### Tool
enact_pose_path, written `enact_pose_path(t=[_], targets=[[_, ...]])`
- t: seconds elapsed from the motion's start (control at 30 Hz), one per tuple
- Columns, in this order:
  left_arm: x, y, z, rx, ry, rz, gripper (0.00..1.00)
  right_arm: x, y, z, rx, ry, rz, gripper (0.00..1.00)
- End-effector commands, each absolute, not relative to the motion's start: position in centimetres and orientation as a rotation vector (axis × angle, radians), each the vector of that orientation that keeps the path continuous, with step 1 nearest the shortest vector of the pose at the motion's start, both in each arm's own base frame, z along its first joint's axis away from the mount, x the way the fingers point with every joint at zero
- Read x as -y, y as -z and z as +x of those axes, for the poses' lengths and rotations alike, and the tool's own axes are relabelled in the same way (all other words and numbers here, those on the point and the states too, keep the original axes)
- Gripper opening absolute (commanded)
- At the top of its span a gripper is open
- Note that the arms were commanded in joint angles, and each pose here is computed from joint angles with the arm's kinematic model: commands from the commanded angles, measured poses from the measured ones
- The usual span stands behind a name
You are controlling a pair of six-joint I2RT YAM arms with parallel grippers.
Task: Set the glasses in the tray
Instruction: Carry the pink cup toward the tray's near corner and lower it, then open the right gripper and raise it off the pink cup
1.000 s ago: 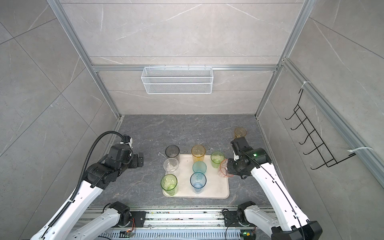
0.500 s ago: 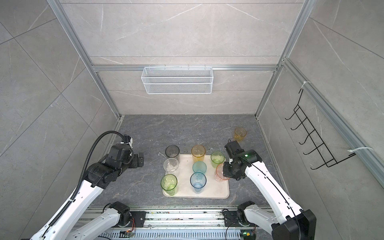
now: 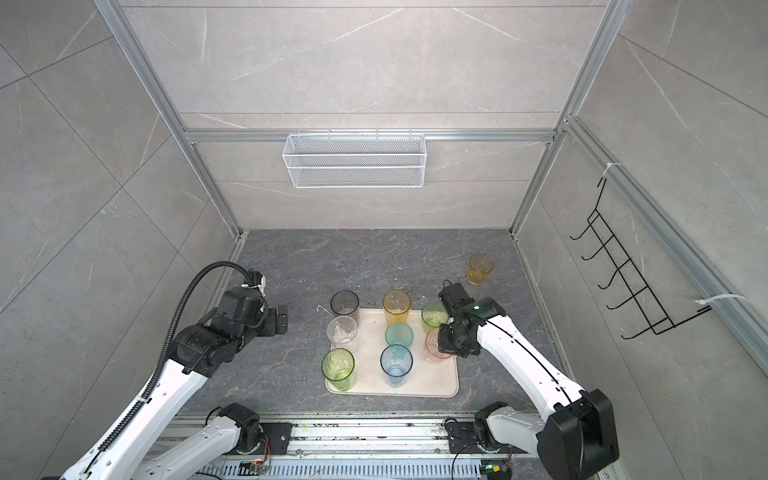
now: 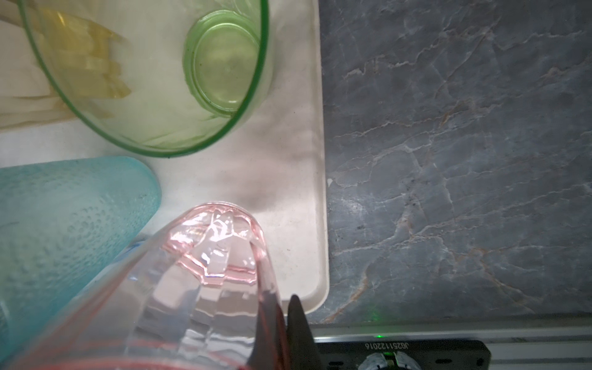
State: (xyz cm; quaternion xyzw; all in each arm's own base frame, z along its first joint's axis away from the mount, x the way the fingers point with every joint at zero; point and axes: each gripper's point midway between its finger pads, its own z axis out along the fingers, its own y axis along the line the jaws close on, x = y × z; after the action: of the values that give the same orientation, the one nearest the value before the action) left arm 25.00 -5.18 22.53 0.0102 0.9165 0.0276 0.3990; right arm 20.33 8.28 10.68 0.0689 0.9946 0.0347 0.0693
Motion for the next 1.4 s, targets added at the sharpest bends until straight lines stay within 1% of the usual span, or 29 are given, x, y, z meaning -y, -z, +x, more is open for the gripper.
enact_pose_path(t=[0.0,0.2,0.5,1.07,1.1,1.37], targets=[[4.9,-23.1,25.1,-2.308,-0.073,0.001,1.00,-8.3,-9.7,21.1,-2.989,-0.071,0.210,0.00],[4.9,-23.0,25.1,-2.311,-0.077,0.002,1.00,-8.5,-8.5,22.3,-2.976,-0.053,0.184,0.00],[4.8,-23.0,25.1,-2.314,-0.085,0.000,1.00,-8.5,-6.6,22.9,-3.009,-0.003,0.169,0.00],[4.9,-22.7,25.2,-2.328,-0.091,0.005,1.00,-8.6,-5.9,23.1,-3.061,0.040,0.180,0.00],[4.9,-22.7,25.2,-2.328,-0.091,0.006,1.00,-8.5,-6.0,23.1,-3.059,0.042,0.180,0.01],[4.9,-22.8,25.2,-2.327,-0.091,0.007,1.00,-8.4,-7.5,23.5,-3.037,0.049,0.176,0.22]])
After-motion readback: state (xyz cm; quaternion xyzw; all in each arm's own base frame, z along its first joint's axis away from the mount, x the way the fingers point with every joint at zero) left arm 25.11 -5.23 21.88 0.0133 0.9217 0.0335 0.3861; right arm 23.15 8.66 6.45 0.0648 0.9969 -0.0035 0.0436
